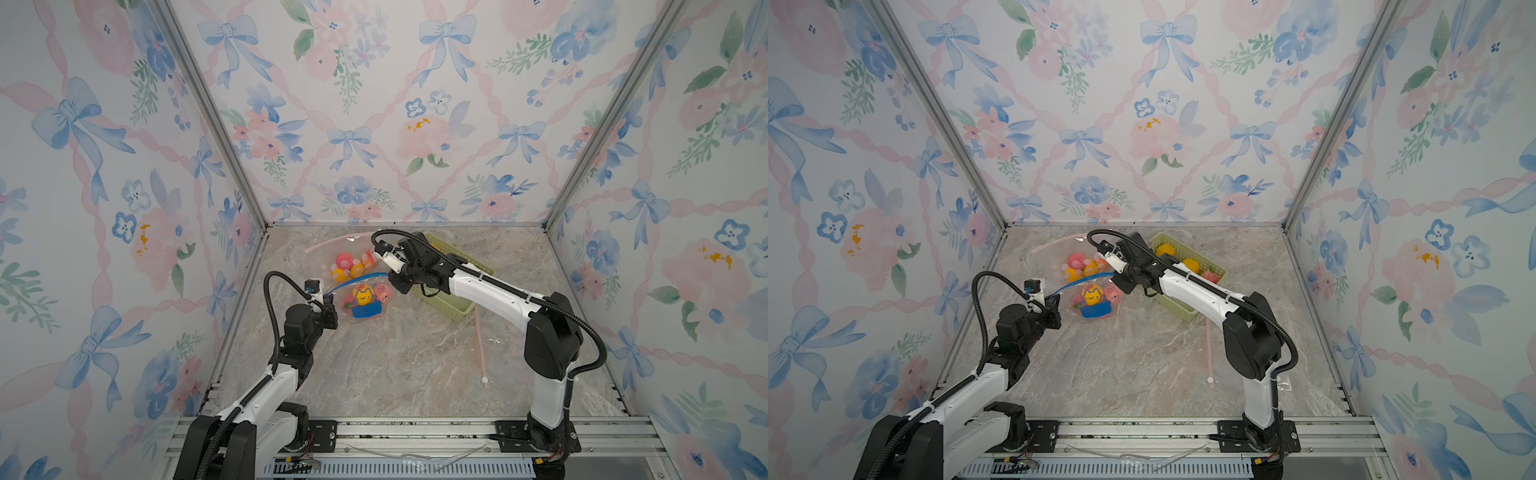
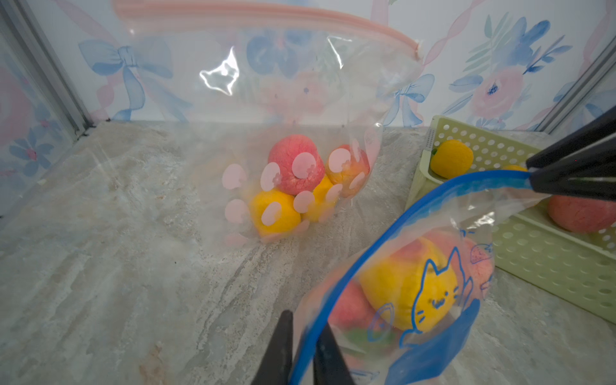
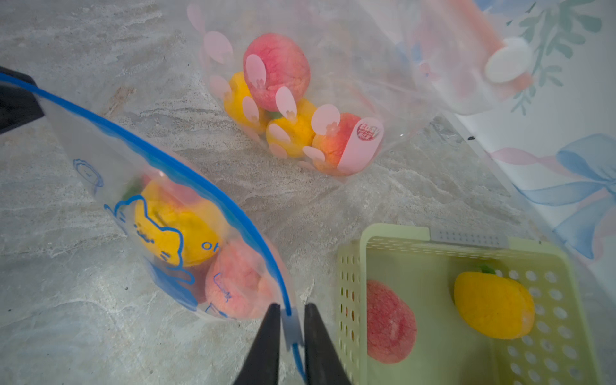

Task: Place the peach in a zip-top bag and seal the zipper
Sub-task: Place the zipper food storage bag at the center of the board, then open the zipper of the food storage bag at the center of the board.

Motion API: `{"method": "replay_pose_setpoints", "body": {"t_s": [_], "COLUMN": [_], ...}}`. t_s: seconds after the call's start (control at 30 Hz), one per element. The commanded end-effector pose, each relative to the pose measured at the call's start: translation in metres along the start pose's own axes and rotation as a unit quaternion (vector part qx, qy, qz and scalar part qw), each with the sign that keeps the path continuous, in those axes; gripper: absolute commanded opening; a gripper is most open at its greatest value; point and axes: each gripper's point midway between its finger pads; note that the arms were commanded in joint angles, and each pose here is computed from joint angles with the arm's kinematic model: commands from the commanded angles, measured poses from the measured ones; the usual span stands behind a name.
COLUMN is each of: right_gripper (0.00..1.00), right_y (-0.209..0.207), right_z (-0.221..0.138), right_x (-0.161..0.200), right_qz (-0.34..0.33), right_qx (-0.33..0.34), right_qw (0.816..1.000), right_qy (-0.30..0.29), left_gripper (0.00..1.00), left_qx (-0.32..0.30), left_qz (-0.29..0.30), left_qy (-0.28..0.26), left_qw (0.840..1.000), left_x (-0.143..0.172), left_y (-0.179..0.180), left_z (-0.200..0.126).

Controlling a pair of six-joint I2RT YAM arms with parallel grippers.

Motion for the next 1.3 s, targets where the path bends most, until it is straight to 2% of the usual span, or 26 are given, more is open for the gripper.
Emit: {"method": "replay_pose_setpoints", "body": {"t_s": [0.0,0.03,0.1,0.17,0.23,0.3,0.4,0.53,0.67,0.8,0.87,1.0,1.07,1.27], "right_gripper": [0.22,0.25,0.33,0.44,0.51,0.55,0.58,0.58,0.55,0.55,0.55,0.53,0.52,0.54], "right_y": [0.017,0.019,0.021,0.020,0.018,0.015,0.005,-0.007,-0.010,-0.003,0.010,0.045,0.065,0.090], "right_z": [0.013,0.013,0.011,0.006,-0.005,-0.018,-0.046,-0.085,-0.127,-0.166,-0.179,-0.188,-0.184,-0.169], "right_x": [0.003,0.003,0.003,0.001,-0.004,-0.010,-0.019,-0.010,0.023,0.081,0.123,0.191,0.219,0.266], "right_qz": [0.004,0.002,0.000,-0.002,-0.002,0.001,0.016,0.070,0.142,0.240,0.289,0.370,0.391,0.420], "right_qx": [-0.023,-0.024,-0.025,-0.020,-0.013,-0.004,0.032,0.093,0.148,0.195,0.210,0.211,0.207,0.217], "right_qw": [1.000,1.000,1.000,1.000,1.000,1.000,0.999,0.993,0.978,0.948,0.927,0.888,0.874,0.847], "right_qy": [0.003,0.004,0.005,0.006,0.004,0.000,-0.002,0.019,0.040,0.078,0.111,0.173,0.200,0.241], "left_gripper": [0.25,0.30,0.49,0.60,0.76,0.81,0.96,0.98,0.98,0.98,0.98,0.98,0.98,0.98], "left_qx": [-0.001,0.001,0.013,0.022,0.032,0.040,0.054,0.082,0.086,0.122,0.133,0.142,0.144,0.139], "left_qz": [-0.018,-0.021,-0.028,-0.038,-0.050,-0.061,-0.075,-0.110,-0.179,-0.185,-0.189,-0.207,-0.210,-0.219], "left_qy": [-0.041,-0.039,-0.036,-0.039,-0.059,-0.085,-0.111,-0.127,-0.144,-0.151,-0.143,-0.129,-0.128,-0.119], "left_qw": [0.999,0.999,0.999,0.998,0.996,0.994,0.990,0.982,0.969,0.963,0.962,0.959,0.959,0.958], "left_x": [-0.019,-0.019,-0.018,-0.022,-0.036,-0.058,-0.089,-0.115,-0.120,-0.124,-0.121,-0.113,-0.111,-0.106], "left_y": [0.000,-0.001,-0.005,-0.009,-0.015,-0.021,-0.033,-0.047,-0.044,-0.055,-0.059,-0.061,-0.061,-0.061], "left_z": [-0.005,-0.005,-0.006,-0.010,-0.018,-0.028,-0.043,-0.060,-0.073,-0.089,-0.091,-0.093,-0.093,-0.090]}}
Point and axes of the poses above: each gripper's point midway between its finger pads, its own z axis out along the fingers, its own y axis along the line the jaws close on, x = y × z, and after that the axes turned 13 degrees about -z, right-handed
